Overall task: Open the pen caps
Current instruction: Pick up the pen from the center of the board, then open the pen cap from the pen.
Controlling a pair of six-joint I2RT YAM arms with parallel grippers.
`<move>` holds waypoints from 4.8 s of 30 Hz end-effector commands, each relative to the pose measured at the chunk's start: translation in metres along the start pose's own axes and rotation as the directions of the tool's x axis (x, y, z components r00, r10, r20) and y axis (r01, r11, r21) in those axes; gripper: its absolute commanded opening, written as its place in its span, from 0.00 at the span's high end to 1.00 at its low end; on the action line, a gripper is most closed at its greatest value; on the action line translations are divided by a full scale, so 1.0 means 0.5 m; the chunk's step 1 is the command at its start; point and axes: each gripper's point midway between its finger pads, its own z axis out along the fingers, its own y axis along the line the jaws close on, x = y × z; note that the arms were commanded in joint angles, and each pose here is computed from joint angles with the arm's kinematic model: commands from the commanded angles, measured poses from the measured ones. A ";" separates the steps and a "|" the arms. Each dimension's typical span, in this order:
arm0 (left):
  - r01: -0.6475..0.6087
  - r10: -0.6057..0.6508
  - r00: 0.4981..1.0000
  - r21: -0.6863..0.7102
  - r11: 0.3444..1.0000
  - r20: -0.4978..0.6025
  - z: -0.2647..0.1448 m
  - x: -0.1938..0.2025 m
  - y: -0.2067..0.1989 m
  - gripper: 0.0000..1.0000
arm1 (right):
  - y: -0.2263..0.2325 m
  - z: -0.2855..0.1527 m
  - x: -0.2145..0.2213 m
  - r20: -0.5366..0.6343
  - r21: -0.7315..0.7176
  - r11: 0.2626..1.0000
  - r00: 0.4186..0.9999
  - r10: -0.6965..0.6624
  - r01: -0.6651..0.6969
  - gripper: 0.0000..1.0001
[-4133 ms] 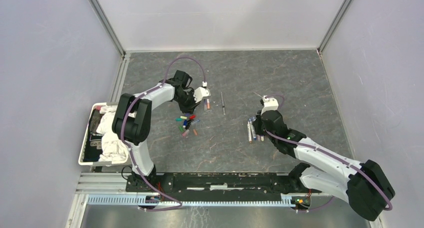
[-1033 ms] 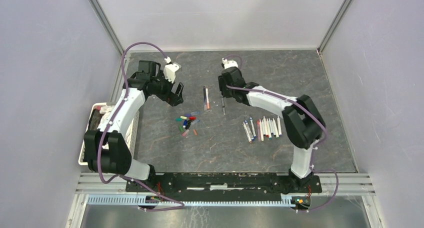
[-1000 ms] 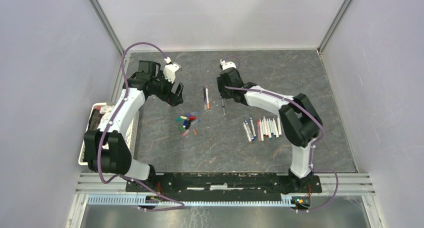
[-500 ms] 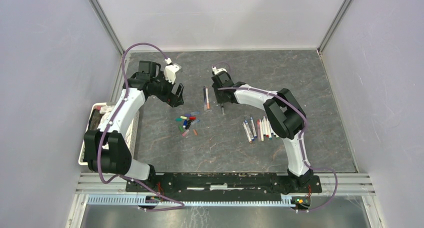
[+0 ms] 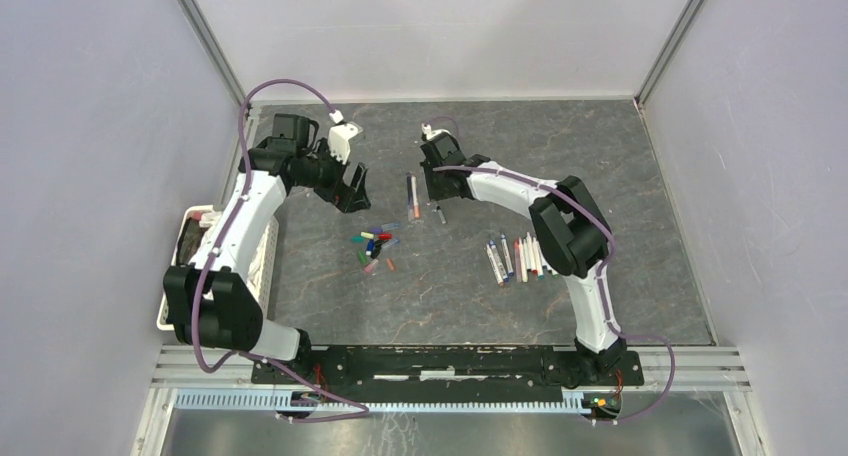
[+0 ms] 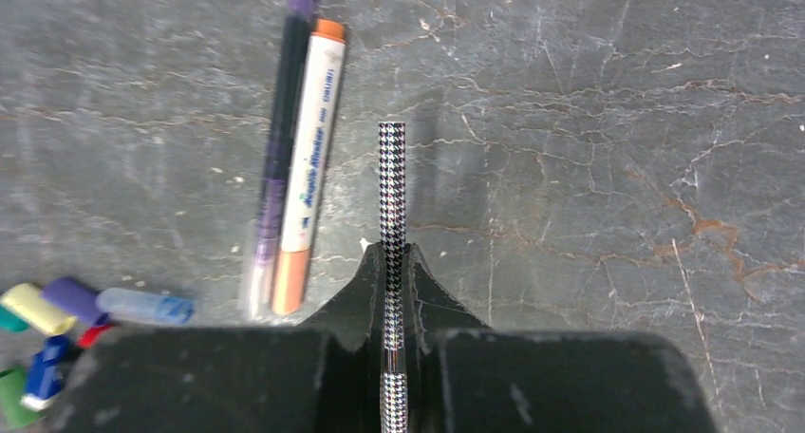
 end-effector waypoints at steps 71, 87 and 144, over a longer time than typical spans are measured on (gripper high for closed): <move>-0.407 0.391 0.913 0.189 0.894 0.117 0.016 -0.034 -0.173 0.98 | 0.156 -0.534 -0.180 0.479 -0.635 0.754 0.680 0.555 -0.168 0.68; -0.733 0.777 0.624 0.282 0.619 -0.083 0.011 0.161 -0.207 0.98 | 0.155 -0.450 -0.016 0.087 -0.801 0.598 0.983 0.161 -0.027 0.38; -0.686 0.771 0.629 0.540 0.487 0.103 -0.002 0.168 -0.380 0.53 | 0.280 -0.499 0.217 -0.045 -0.957 0.290 0.998 -0.036 -0.033 1.00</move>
